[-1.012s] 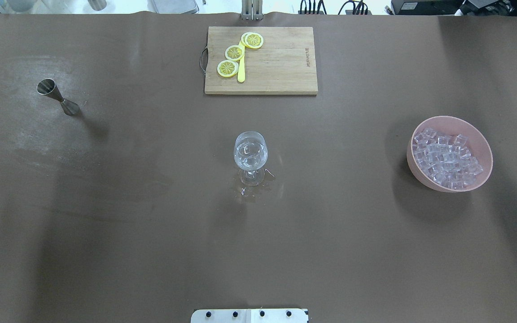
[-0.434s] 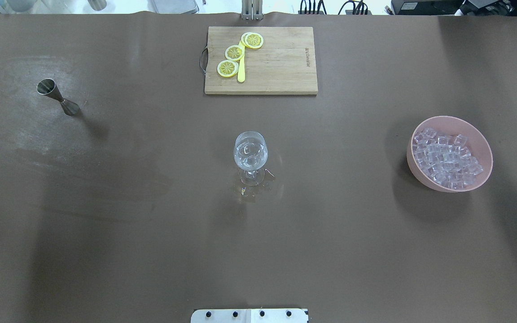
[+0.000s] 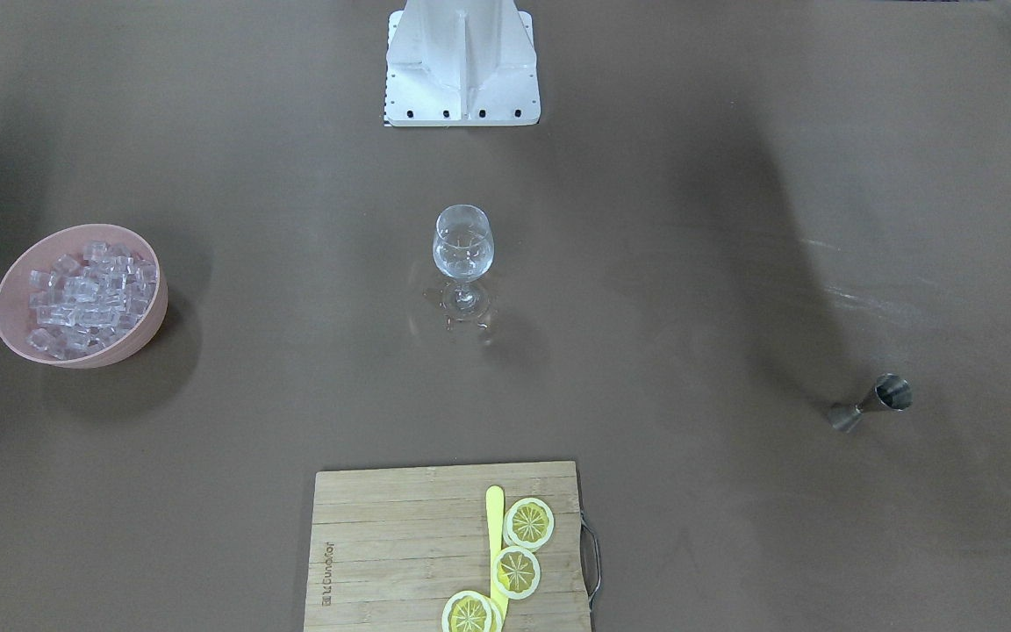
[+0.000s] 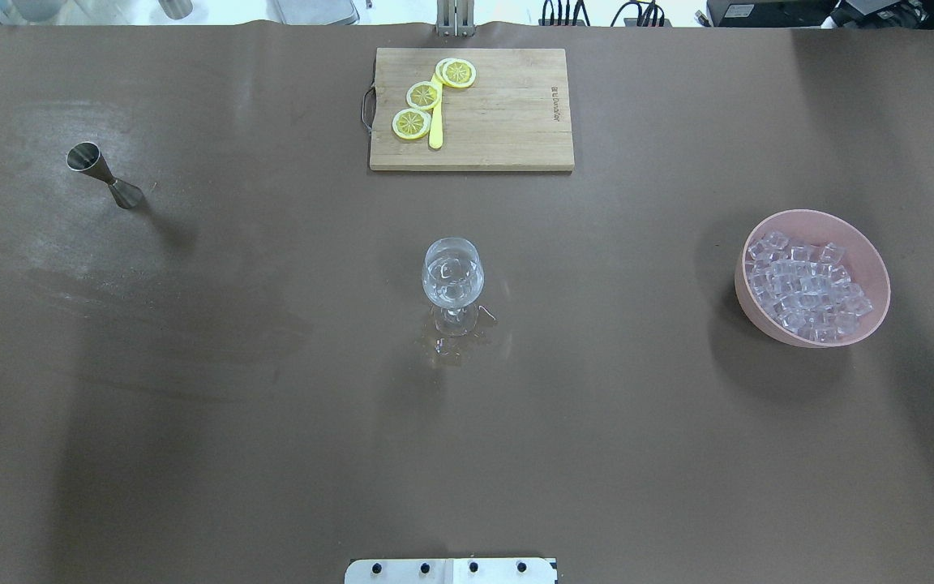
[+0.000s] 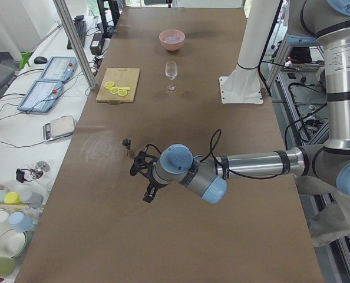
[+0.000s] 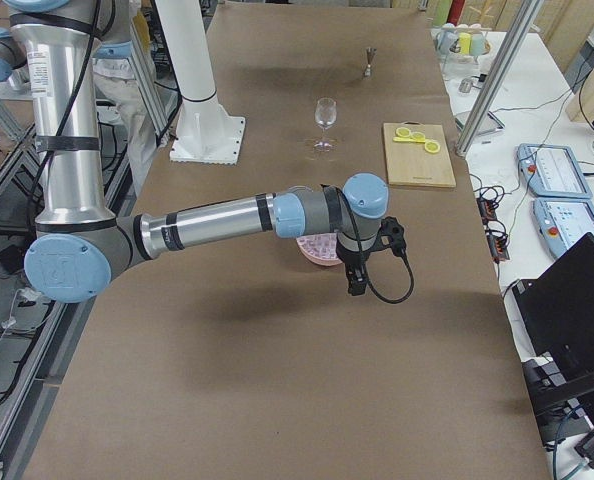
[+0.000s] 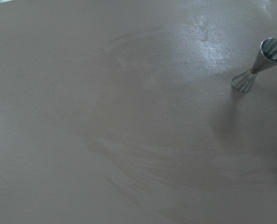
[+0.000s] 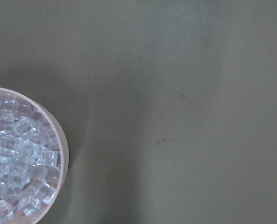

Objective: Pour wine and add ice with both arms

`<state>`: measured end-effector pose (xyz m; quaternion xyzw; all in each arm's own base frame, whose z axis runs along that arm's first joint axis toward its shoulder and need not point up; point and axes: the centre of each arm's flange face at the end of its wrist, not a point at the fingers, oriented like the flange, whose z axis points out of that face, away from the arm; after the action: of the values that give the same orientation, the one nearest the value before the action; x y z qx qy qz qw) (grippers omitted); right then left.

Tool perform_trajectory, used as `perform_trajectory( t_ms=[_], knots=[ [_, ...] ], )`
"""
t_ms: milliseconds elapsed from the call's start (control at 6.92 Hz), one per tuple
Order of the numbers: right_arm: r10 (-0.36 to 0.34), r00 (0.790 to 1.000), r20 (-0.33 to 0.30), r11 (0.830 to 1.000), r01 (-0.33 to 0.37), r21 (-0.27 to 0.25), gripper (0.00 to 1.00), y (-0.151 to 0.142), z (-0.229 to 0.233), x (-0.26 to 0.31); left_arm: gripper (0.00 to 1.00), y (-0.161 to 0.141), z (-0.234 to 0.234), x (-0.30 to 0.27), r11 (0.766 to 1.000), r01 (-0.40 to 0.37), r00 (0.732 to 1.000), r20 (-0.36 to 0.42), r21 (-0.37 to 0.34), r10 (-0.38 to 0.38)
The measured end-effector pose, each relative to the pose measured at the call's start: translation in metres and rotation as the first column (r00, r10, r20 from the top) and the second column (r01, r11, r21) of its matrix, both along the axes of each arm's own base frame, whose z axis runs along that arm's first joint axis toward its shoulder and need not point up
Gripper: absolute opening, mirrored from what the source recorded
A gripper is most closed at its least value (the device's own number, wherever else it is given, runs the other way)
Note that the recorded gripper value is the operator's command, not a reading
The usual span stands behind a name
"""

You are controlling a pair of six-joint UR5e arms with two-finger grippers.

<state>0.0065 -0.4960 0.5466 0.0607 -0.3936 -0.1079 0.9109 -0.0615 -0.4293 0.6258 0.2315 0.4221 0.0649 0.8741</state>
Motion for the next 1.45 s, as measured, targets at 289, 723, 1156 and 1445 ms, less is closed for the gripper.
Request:
perform_trajectory(
  t_ms=[289,723,1156,1445],
  knots=[
    [0.0,1.0,0.001,1.0,0.0,0.009,1.0,0.016,-0.005,0.002,0.98,0.003,-0.002,0.0,1.0,0.017,1.0,-0.011,-0.005,-0.017],
    [0.0,1.0,-0.004,1.0,0.0,0.002,1.0,0.02,-0.001,0.002,0.97,0.003,-0.029,0.002,0.99,0.143,0.983,-0.117,0.015,-0.14],
    [0.0,1.0,-0.001,1.0,0.0,-0.012,1.0,0.028,0.004,0.002,0.98,-0.04,-0.054,0.052,0.975,0.117,0.985,-0.148,0.191,-0.09],
    [0.003,1.0,-0.003,1.0,-0.003,-0.02,1.0,0.031,0.007,0.003,0.97,-0.069,-0.057,0.104,0.939,0.129,0.988,-0.123,0.318,-0.094]
  ],
)
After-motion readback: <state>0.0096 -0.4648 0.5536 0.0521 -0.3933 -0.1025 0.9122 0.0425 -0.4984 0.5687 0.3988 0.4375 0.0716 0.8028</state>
